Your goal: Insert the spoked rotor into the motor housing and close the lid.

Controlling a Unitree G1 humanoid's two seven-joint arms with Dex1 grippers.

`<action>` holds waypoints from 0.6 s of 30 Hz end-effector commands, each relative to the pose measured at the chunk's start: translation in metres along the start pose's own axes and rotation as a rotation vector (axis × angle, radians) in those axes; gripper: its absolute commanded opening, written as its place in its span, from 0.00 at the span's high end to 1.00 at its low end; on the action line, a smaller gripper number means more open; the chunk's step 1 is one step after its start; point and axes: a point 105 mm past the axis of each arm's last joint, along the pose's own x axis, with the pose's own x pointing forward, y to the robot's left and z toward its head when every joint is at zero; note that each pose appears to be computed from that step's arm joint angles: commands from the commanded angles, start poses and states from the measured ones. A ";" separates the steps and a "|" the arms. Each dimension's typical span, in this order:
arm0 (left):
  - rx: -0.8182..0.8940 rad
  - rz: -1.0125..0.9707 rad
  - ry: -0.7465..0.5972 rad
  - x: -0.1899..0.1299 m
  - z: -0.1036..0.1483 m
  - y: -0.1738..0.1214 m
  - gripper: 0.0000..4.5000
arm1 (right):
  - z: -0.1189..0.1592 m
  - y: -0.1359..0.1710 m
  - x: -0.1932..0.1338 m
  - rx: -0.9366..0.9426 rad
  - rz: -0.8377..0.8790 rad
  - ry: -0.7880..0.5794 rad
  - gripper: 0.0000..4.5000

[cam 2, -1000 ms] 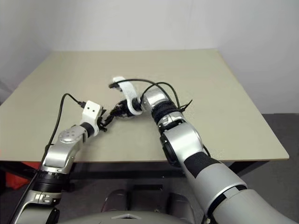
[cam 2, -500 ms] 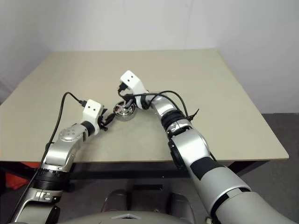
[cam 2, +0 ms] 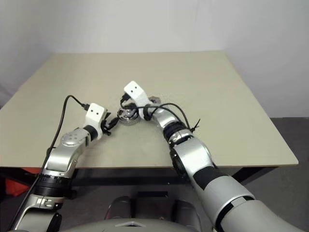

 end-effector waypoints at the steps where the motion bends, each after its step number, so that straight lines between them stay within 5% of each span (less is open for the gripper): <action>1: 0.027 0.016 -0.047 -0.003 0.015 0.005 0.49 | -0.010 0.009 0.001 -0.015 0.031 0.023 1.00; 12: 0.031 0.001 -0.052 0.003 0.017 0.003 0.49 | 0.068 -0.017 -0.008 -0.030 0.020 -0.214 1.00; 18: 0.035 0.001 -0.062 0.003 0.021 0.003 0.49 | 0.044 -0.022 -0.004 0.004 -0.051 -0.114 1.00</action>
